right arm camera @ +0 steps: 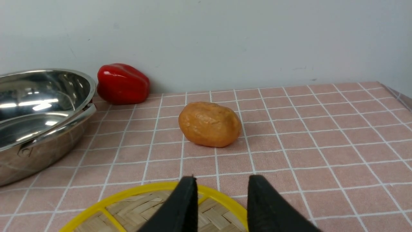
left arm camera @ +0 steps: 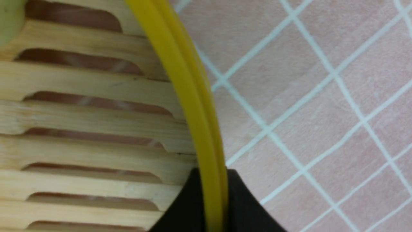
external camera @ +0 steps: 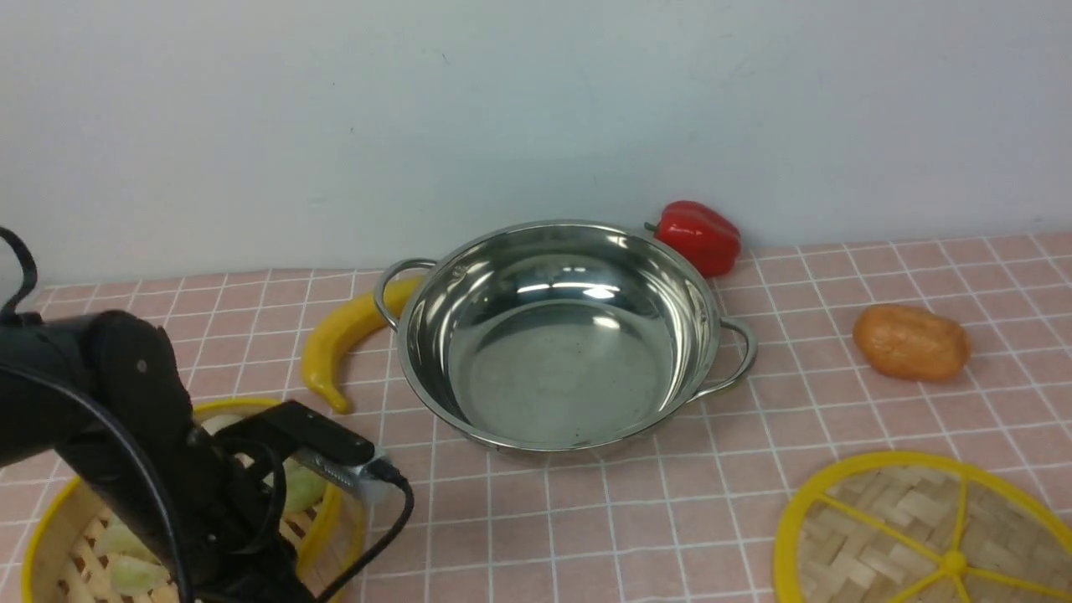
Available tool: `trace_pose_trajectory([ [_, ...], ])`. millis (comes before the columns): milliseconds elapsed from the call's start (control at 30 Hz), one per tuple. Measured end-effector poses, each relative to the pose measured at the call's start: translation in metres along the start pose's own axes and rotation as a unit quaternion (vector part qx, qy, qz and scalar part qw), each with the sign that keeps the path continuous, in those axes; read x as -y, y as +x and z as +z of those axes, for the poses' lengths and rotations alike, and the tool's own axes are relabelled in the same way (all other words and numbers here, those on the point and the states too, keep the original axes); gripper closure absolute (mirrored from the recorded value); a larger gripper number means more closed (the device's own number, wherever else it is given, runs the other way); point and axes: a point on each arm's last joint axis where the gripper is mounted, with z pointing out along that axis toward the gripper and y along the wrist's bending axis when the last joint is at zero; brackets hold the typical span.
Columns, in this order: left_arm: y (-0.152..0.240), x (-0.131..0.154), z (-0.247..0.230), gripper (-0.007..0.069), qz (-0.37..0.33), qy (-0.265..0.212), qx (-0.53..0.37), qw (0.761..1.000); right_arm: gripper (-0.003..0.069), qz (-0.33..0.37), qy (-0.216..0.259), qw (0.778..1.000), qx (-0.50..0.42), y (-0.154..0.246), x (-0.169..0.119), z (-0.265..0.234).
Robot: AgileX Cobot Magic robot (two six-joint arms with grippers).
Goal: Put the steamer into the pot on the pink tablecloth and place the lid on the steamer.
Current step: 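Grasp the rim of the steamer basket holding the buns with the left gripper, then place the bamboo steamer basket with dumplings into the steel pot with the left gripper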
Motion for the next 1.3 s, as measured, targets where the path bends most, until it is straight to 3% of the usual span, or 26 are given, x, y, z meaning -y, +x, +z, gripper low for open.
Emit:
trace_pose_trajectory([
  [300,-0.026,-0.006,-0.086,0.0596,0.022,-0.064,0.055,0.996,0.0417,0.0,0.0,1.0,0.0,0.0,0.0,0.0],
  [467,-0.051,0.014,-0.123,0.0596,0.11,-0.102,0.096,0.984,0.0417,0.0,0.0,1.0,0.0,0.0,0.0,0.0],
  [567,-0.074,0.037,-0.133,0.0596,0.198,-0.118,0.12,0.966,0.0417,0.0,0.0,1.0,0.0,0.0,0.0,0.0],
  [767,-0.127,0.081,-0.111,0.0596,0.395,-0.152,0.145,0.894,0.0417,0.0,0.0,1.0,0.0,0.0,0.0,0.0],
  [900,-0.152,0.091,-0.081,0.0596,0.453,-0.162,0.144,0.865,0.0417,0.0,0.0,1.0,0.0,0.0,0.0,0.0],
  [1300,-0.186,0.078,-0.008,0.0596,0.461,-0.157,0.119,0.865,0.0417,0.0,0.0,1.0,0.0,0.0,0.0,0.0],
])
